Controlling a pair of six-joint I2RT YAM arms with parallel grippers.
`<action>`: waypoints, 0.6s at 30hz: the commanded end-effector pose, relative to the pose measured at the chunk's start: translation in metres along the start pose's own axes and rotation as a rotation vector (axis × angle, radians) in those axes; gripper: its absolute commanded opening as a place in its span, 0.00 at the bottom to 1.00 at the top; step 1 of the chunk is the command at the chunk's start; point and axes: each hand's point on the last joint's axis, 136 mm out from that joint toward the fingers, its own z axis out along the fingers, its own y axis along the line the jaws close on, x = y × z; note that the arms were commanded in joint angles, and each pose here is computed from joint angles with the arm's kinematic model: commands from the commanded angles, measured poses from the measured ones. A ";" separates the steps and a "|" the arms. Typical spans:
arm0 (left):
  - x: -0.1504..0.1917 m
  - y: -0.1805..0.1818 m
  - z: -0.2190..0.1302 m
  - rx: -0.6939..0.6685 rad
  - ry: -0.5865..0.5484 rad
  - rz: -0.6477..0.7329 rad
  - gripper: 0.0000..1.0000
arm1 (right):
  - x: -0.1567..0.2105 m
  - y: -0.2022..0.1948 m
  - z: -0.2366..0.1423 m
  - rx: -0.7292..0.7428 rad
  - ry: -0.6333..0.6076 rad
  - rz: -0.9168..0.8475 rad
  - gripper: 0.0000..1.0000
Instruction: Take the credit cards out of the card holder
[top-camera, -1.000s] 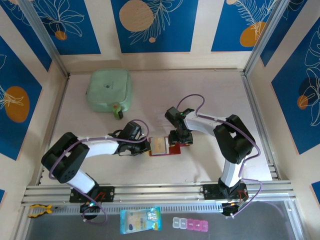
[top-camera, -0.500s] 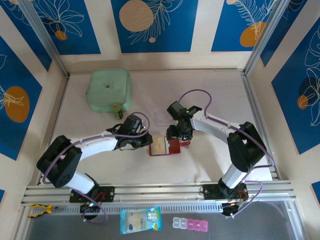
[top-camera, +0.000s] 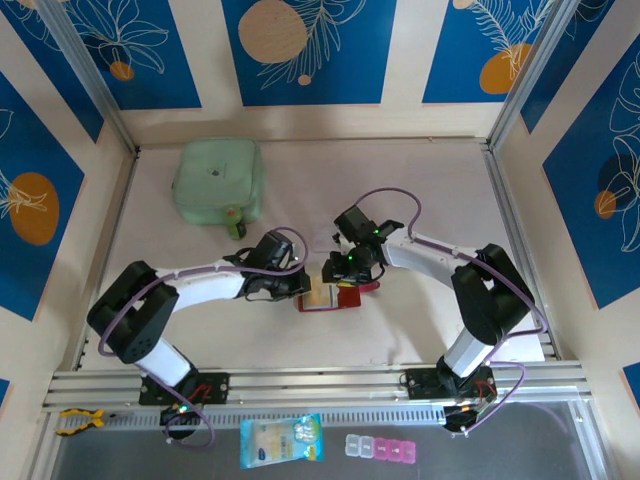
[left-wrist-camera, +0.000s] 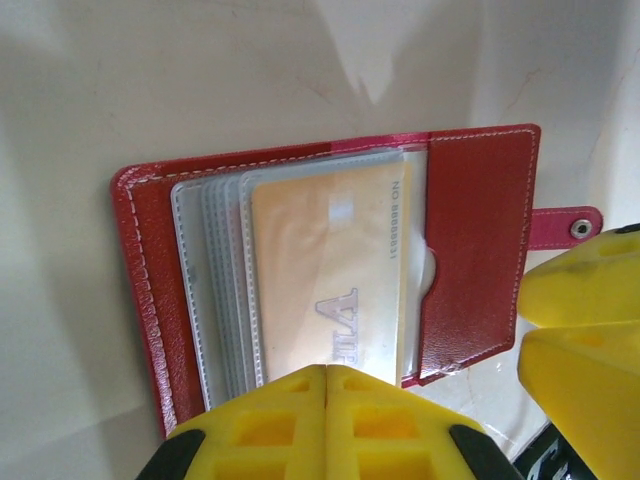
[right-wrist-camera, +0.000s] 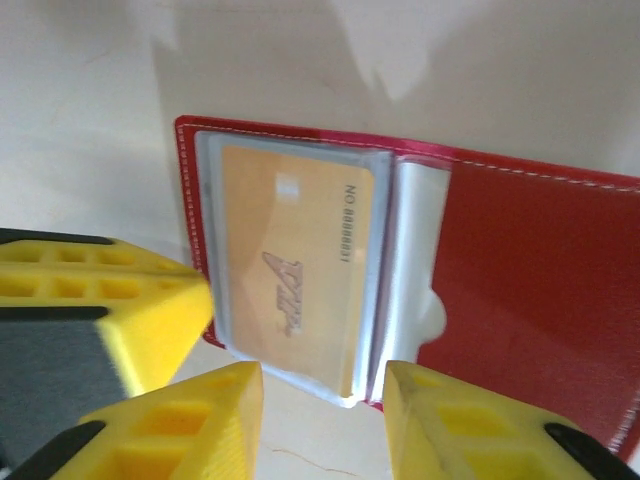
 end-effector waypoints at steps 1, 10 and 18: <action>0.003 -0.005 0.004 0.002 0.024 0.020 0.04 | 0.000 0.012 0.005 -0.081 0.018 -0.014 0.35; 0.009 0.012 0.009 -0.063 0.045 0.003 0.01 | 0.003 0.008 0.017 -0.085 0.045 -0.014 0.32; 0.011 0.016 0.009 -0.075 0.051 -0.002 0.01 | 0.007 0.004 0.027 -0.087 0.068 -0.007 0.29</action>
